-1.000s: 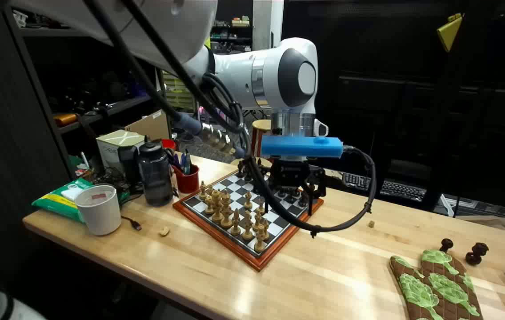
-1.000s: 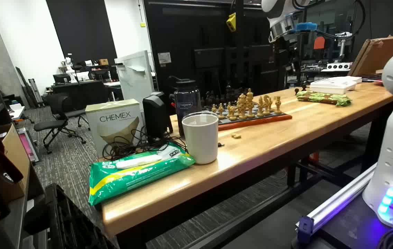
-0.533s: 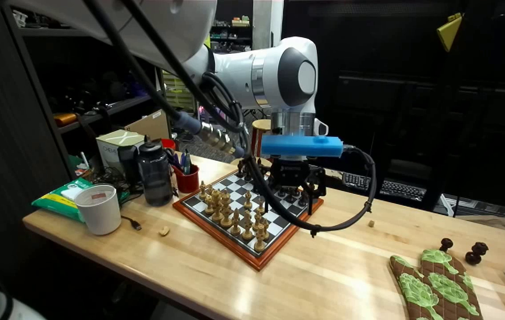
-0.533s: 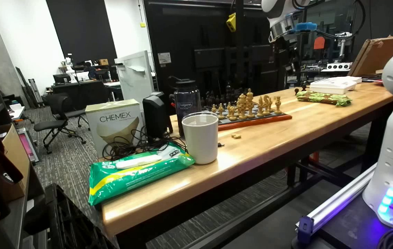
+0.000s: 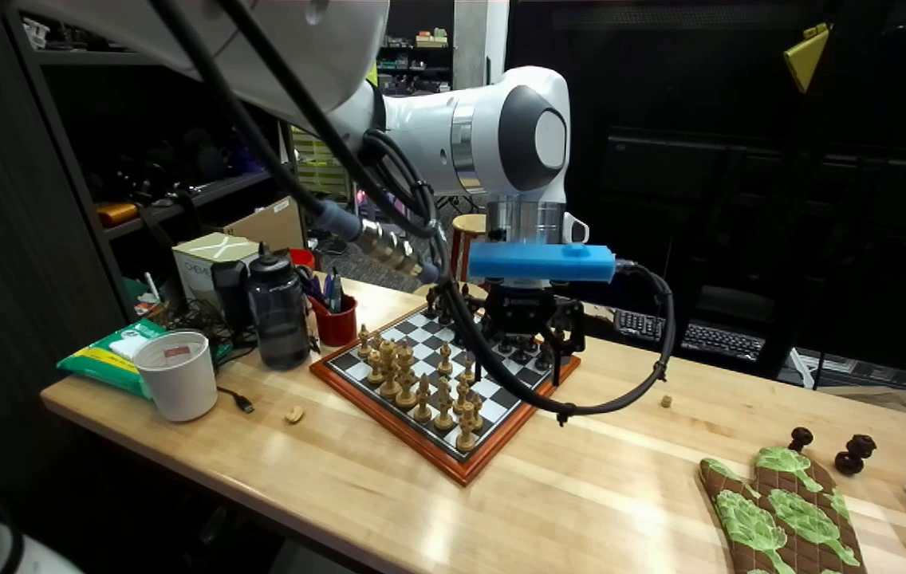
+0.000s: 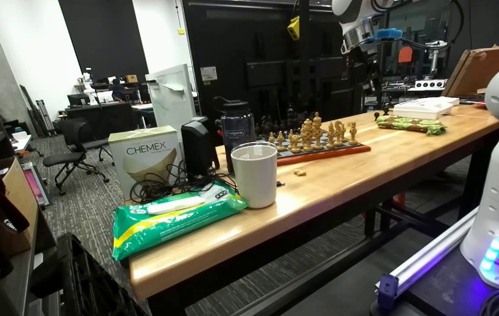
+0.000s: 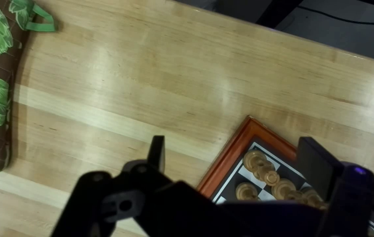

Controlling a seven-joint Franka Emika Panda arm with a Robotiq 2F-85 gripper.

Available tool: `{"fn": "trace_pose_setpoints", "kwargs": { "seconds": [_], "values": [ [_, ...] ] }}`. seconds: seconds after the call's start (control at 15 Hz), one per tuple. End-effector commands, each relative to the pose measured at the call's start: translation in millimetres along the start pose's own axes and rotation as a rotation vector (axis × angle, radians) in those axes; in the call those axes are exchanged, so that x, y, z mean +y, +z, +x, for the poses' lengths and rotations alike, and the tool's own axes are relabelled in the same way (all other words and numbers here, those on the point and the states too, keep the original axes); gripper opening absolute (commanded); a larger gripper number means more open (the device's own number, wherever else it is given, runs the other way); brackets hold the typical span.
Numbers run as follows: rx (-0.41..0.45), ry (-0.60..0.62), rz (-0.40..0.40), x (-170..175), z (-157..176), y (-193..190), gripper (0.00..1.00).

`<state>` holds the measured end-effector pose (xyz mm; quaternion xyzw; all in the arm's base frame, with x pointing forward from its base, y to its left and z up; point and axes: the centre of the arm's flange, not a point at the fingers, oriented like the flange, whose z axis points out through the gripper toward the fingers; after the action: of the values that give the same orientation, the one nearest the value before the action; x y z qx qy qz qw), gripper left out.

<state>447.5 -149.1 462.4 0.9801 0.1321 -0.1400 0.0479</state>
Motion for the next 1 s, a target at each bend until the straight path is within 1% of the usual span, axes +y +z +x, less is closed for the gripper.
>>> {"fn": "trace_pose_setpoints", "kwargs": {
  "seconds": [0.0, 0.67, 0.93],
  "values": [
    [0.000, 0.000, 0.000, 0, 0, 0, 1.00],
    [-0.003, 0.002, -0.004, 0, 0, 2, 1.00],
    [0.041, -0.022, -0.030, 0, -5, 11, 1.00]
  ]
}}
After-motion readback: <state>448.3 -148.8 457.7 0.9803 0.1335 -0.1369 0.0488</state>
